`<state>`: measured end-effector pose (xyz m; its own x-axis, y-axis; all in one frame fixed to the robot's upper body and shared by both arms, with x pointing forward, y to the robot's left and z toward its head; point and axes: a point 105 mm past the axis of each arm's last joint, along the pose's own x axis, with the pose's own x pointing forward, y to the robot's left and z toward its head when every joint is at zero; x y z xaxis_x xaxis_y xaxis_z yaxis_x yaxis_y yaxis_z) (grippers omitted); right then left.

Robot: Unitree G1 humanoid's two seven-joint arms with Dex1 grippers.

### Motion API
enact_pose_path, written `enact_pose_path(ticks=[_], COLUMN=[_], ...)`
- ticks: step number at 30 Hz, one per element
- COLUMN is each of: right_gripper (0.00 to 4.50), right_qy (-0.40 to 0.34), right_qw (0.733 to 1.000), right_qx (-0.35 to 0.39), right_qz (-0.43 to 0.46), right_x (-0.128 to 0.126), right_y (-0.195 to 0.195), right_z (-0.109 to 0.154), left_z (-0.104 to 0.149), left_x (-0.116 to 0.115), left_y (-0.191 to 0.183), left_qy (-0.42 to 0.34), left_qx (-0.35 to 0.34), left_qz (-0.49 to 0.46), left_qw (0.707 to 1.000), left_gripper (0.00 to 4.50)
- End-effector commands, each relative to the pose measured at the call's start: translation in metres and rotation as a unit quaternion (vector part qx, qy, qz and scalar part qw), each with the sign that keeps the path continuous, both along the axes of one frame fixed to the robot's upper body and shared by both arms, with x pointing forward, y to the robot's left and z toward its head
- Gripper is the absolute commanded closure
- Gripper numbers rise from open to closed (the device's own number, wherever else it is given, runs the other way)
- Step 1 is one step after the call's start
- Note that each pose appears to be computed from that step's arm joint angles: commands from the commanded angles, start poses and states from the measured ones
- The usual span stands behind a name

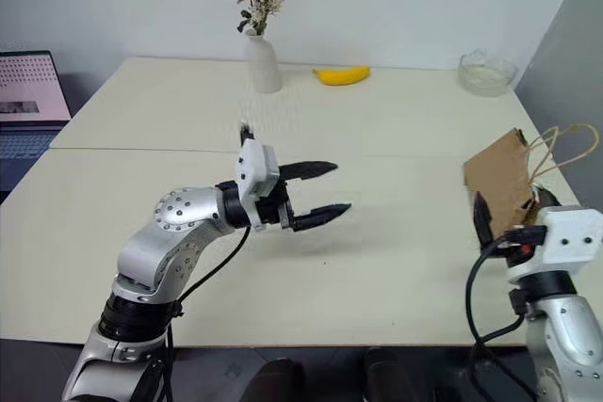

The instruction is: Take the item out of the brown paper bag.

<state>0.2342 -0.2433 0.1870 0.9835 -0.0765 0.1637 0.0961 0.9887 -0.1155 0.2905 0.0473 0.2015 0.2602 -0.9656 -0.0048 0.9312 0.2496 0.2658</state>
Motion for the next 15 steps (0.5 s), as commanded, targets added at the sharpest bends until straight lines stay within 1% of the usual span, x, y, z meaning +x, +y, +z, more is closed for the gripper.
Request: enact_pose_path(ticks=[1,2,6,10,13,15], right_gripper=[0.0,0.0,0.0,0.0,0.0,0.0], right_qy=[-0.005,-0.005,0.007,0.011,0.008,0.003], right_qw=[0.998,0.997,0.992,0.986,0.982,0.98], right_qx=[0.035,0.058,0.1,0.125,0.134,0.145], right_qz=[-0.044,-0.053,-0.08,-0.107,-0.136,-0.137], right_x=[0.006,0.012,0.031,0.045,0.052,0.055], right_y=[-0.011,-0.012,-0.02,-0.033,-0.046,-0.047], right_z=[0.011,0.013,0.017,0.019,0.02,0.022], left_z=[0.013,0.013,0.011,0.01,0.01,0.009], left_x=[-0.008,-0.009,-0.011,-0.012,-0.011,-0.011], left_y=[-0.007,-0.007,-0.009,-0.011,-0.011,-0.01], left_qy=[-0.019,-0.021,-0.025,-0.03,-0.034,-0.034], left_qx=[-0.001,0.005,0.012,0.008,0.004,0.002], left_qz=[-0.042,-0.05,-0.059,-0.056,-0.051,-0.048], left_qw=[0.999,0.999,0.998,0.998,0.998,0.998], left_gripper=[0.74,0.74,0.74,0.74,0.74,0.74])
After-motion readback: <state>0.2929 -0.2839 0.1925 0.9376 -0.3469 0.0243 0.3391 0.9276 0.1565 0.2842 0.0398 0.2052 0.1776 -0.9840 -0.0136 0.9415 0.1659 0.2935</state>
